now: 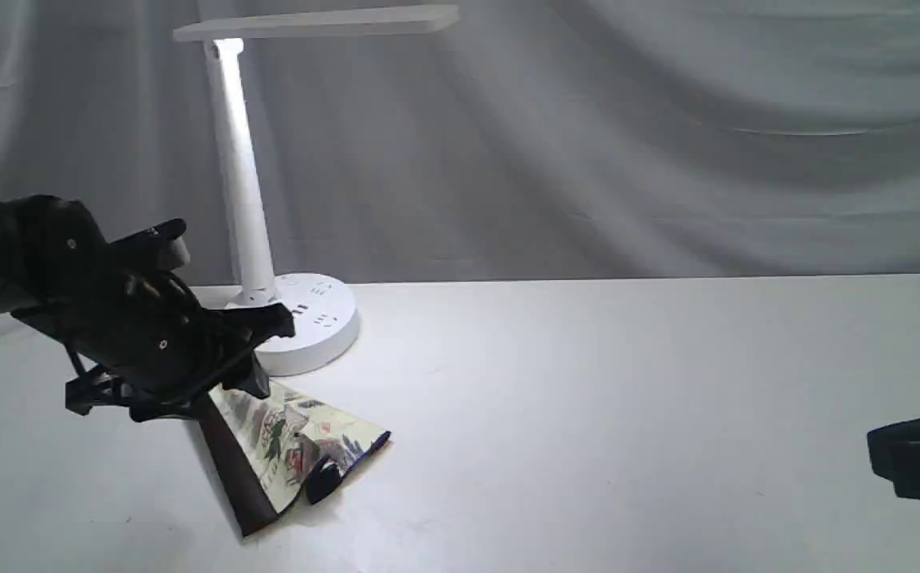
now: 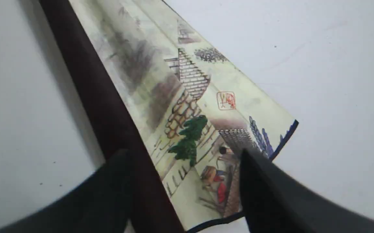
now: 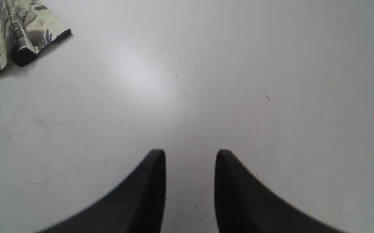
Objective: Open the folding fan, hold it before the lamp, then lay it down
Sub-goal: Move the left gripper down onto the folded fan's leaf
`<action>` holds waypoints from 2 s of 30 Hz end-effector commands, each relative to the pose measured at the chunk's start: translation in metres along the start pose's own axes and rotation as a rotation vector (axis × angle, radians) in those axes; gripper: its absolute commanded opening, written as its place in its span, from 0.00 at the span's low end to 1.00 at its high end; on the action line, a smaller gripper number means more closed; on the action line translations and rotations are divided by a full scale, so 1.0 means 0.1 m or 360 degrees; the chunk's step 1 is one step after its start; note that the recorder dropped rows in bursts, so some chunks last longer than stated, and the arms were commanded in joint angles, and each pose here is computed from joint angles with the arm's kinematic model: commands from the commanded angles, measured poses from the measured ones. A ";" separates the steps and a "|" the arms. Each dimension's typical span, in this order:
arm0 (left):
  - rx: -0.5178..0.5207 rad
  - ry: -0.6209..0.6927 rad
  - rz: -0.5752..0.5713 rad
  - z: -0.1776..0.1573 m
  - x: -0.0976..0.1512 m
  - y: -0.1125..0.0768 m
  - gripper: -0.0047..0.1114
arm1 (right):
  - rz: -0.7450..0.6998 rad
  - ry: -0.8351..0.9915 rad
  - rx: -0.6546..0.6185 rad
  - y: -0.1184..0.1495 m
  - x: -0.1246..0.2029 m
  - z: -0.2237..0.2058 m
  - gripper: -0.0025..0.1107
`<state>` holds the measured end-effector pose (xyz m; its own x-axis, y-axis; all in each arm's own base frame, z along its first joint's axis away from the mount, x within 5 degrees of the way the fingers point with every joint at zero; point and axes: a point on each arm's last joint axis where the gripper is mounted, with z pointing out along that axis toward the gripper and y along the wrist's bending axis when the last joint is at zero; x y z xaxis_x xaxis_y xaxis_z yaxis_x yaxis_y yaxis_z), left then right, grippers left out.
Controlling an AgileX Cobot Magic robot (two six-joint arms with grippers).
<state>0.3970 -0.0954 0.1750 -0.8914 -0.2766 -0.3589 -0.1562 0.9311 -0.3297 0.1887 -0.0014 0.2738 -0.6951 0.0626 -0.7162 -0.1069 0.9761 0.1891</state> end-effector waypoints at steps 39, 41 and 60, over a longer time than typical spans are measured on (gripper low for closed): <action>-0.0192 -0.0075 -0.0363 0.57 -0.02 -0.35 0.47 | -0.0020 0.0012 -0.0019 0.01 -0.01 0.00 0.26; -0.0181 -0.0060 -0.0400 0.61 0.00 -0.35 0.47 | -0.0016 0.0012 -0.0019 0.02 -0.01 0.00 0.26; -0.0270 0.0032 -0.0502 0.64 0.02 -0.21 0.47 | -0.0090 -0.0047 -0.0110 0.07 -0.04 0.00 0.26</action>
<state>0.4240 -0.1292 0.1273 -0.8160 -0.5159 -0.2609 -0.4649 0.8538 -0.2343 0.1893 0.0041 0.2765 -0.6712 0.0205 -0.7410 -0.1859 0.9630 0.1950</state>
